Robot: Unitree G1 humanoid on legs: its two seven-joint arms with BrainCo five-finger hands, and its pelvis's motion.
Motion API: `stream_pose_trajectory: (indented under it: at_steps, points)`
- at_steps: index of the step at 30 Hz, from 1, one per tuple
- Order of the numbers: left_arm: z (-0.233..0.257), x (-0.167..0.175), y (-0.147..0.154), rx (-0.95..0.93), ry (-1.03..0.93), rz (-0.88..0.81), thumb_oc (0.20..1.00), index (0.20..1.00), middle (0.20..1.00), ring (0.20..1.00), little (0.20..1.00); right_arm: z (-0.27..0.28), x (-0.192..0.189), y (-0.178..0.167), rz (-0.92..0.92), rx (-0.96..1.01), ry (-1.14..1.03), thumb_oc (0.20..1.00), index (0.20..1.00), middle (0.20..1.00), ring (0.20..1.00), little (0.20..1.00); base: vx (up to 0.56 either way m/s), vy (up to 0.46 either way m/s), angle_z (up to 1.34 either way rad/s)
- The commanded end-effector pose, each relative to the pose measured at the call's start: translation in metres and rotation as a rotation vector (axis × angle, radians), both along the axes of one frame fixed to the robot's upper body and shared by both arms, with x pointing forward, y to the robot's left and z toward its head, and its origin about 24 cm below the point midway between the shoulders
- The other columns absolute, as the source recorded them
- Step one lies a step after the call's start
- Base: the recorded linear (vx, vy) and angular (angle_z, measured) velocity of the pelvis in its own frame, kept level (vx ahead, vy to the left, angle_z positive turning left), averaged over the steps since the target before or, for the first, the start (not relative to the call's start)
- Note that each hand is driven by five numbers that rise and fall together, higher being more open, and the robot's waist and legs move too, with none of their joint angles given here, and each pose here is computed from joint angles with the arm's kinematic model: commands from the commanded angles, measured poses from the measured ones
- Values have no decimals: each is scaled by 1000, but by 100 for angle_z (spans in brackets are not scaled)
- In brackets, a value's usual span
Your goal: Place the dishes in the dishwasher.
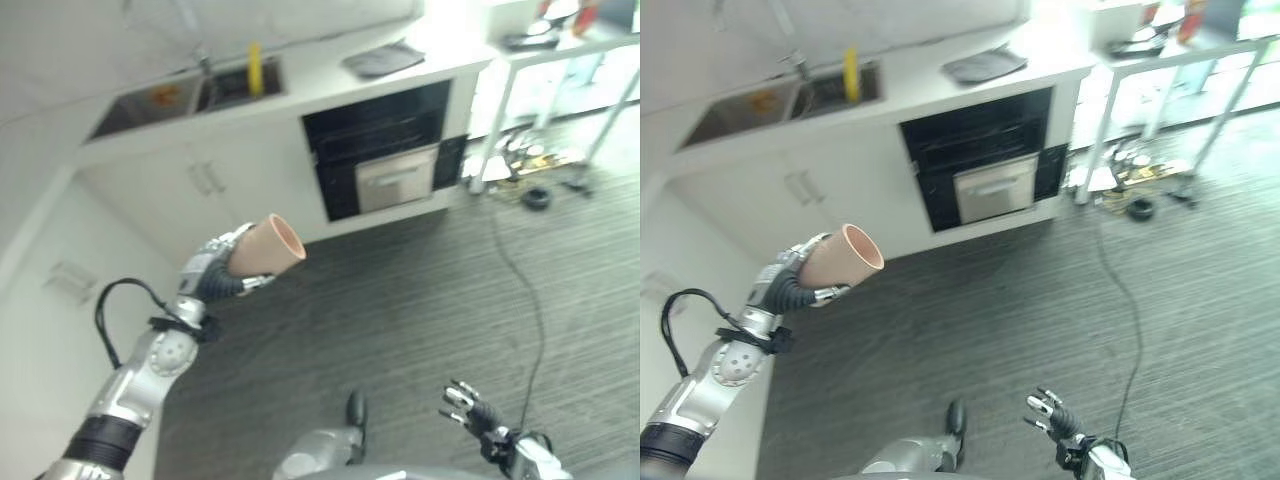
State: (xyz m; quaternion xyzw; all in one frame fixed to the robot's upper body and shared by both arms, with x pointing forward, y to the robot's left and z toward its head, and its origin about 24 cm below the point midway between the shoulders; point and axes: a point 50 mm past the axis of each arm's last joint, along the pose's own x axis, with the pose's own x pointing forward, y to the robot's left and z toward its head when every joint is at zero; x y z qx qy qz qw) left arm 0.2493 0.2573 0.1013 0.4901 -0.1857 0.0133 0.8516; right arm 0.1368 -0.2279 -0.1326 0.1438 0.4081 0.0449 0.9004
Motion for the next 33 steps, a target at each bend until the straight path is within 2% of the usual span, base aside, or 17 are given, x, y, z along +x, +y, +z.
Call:
stream_pose_trajectory:
  at_steps: [1,9,17,24,29,33]
  points:
    - [38,1,2,-4,-192,-25,200,200,200,200,200,14,27,2,33,-21,-103,1000,1000,1000,1000,1000,565,221,-13]
    - [48,11,-9,48,-191,-68,200,200,200,200,200,17,32,25,57,9,-168,1000,1000,1000,1000,1000,337,133,-2]
    - [51,17,-12,83,-211,-68,200,200,200,200,200,21,37,17,72,29,-181,1000,1000,1000,1000,1000,209,-357,35]
    - [61,19,-35,35,-297,-97,200,200,200,200,200,45,65,2,83,-34,-259,1000,1000,1000,1000,1000,-3,-344,33]
    - [64,21,-44,-5,-291,-141,200,200,200,200,200,41,54,-10,48,-47,-246,1000,1000,1000,1000,1000,90,-199,42]
    - [60,21,-44,-54,-276,-130,200,200,200,200,200,32,39,-16,29,-75,-204,1000,1000,1000,1000,1000,262,112,43]
